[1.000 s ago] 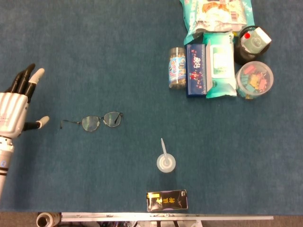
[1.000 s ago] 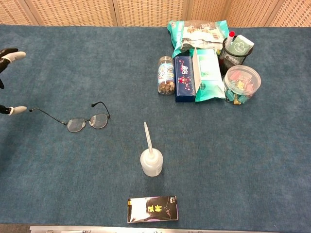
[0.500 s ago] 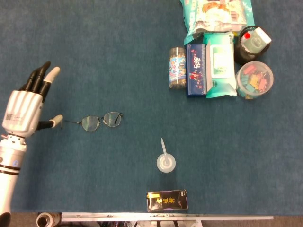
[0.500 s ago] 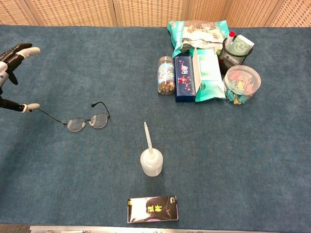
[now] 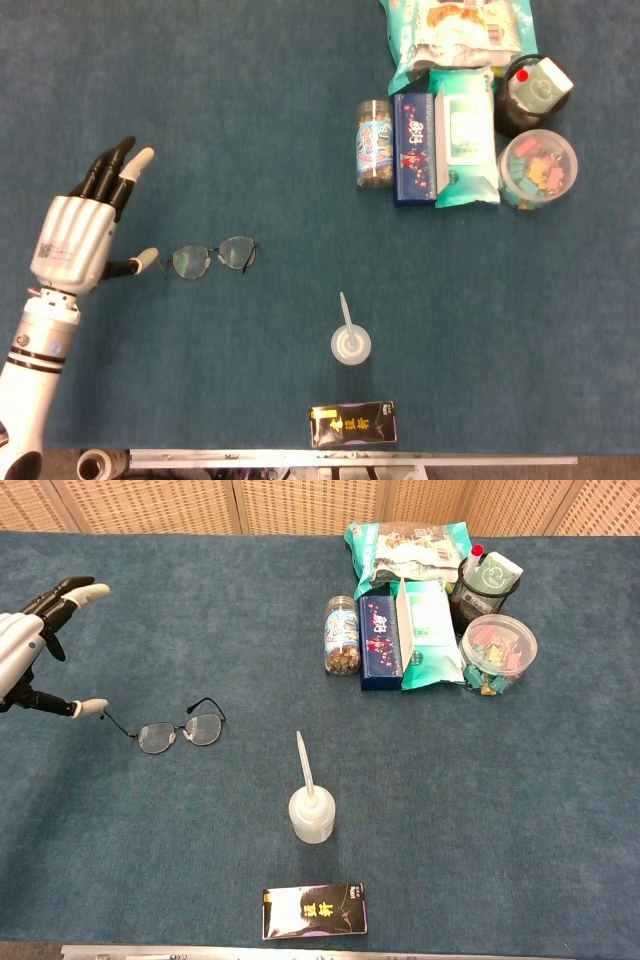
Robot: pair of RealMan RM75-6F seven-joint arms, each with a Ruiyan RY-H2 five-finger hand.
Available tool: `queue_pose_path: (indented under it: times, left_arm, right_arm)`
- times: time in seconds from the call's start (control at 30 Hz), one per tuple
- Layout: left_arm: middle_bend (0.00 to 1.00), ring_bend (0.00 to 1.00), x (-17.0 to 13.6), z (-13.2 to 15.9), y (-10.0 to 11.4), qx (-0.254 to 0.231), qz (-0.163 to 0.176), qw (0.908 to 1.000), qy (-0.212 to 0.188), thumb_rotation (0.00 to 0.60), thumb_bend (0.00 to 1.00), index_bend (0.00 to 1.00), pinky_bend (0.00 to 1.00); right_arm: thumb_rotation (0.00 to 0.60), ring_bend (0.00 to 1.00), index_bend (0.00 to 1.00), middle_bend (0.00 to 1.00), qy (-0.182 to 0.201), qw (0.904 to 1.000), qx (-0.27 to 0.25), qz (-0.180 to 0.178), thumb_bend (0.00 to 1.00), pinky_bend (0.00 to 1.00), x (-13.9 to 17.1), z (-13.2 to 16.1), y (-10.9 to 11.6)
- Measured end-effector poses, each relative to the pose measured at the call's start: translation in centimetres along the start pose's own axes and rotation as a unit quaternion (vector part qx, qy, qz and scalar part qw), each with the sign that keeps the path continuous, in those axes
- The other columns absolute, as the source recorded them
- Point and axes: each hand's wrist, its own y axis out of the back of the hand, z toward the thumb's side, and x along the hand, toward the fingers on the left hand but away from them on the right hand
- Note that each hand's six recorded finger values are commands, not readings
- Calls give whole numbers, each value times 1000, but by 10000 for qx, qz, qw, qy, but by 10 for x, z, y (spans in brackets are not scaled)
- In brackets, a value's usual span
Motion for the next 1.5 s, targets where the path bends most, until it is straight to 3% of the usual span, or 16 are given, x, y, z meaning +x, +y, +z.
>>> queue_pose_path:
  times: [0.83, 1.5]
  left_arm:
    - [0, 87, 13, 24, -31, -252, -206, 9994, -117, 600, 116, 60, 430]
    - [0, 87, 25, 28, -59, -309, -413, 9986, -99, 600, 116, 59, 430]
  right_arm:
    - [600, 318, 561, 447, -17, 9999, -63, -77, 520, 296, 2, -3, 6]
    - [600, 318, 561, 447, -25, 9998, -107, -141, 520, 296, 4, -5, 10]
